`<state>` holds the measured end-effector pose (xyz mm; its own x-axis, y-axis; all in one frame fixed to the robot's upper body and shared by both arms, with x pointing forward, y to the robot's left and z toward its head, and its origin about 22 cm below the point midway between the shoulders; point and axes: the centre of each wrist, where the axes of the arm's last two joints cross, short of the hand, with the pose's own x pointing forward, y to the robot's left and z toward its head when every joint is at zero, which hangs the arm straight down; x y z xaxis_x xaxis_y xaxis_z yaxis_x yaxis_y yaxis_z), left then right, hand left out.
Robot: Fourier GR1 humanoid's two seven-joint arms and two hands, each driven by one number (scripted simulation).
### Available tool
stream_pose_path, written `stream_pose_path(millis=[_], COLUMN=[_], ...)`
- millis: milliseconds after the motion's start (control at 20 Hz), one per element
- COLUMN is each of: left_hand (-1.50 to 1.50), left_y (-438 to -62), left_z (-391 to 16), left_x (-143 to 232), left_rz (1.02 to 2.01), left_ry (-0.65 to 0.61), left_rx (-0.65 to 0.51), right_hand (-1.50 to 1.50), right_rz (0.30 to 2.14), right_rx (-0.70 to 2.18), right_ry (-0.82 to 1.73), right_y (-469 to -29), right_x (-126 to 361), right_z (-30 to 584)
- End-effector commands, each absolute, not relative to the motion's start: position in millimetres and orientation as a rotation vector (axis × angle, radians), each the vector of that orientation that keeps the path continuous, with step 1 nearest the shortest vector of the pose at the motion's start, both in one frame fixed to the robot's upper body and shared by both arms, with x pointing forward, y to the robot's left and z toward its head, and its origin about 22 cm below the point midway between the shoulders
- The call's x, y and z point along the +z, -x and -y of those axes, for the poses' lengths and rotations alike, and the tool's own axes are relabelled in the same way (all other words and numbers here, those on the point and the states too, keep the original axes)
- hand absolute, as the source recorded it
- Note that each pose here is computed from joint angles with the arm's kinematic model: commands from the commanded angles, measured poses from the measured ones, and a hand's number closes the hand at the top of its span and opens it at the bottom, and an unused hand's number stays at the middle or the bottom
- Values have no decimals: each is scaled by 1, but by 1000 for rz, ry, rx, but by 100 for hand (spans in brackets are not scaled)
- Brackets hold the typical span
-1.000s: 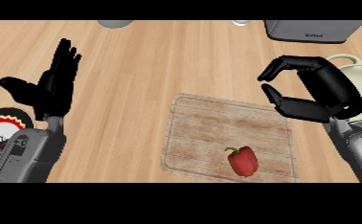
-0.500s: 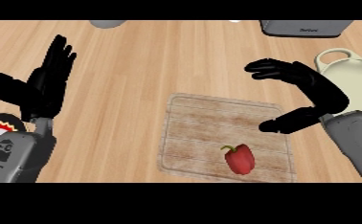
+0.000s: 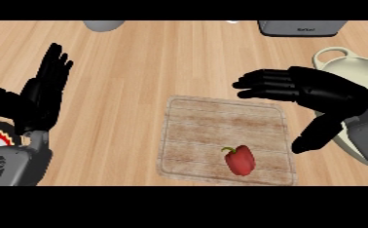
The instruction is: Pick the bell pepper from the cutting board and place it in the pot
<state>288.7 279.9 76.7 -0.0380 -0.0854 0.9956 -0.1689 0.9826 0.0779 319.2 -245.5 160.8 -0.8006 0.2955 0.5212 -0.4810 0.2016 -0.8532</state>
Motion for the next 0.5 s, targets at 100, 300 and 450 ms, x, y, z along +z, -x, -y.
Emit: stream_pose_path(millis=[100, 300, 450], left_hand=[0, 0, 0], left_y=[-287, -284, -278], left_z=[-276, -283, -266], left_x=[74, 89, 80], left_rz=[1604, 1640, 1610], left_ry=[-189, -185, -199], left_rx=[86, 67, 70], right_hand=[-150, -150, -150], right_rz=[1631, 1452, 1425], right_rx=[1992, 2131, 2119], right_ry=[2, 63, 96], right_y=[-282, -264, -246], right_x=[161, 158, 149], right_z=[206, 189, 163])
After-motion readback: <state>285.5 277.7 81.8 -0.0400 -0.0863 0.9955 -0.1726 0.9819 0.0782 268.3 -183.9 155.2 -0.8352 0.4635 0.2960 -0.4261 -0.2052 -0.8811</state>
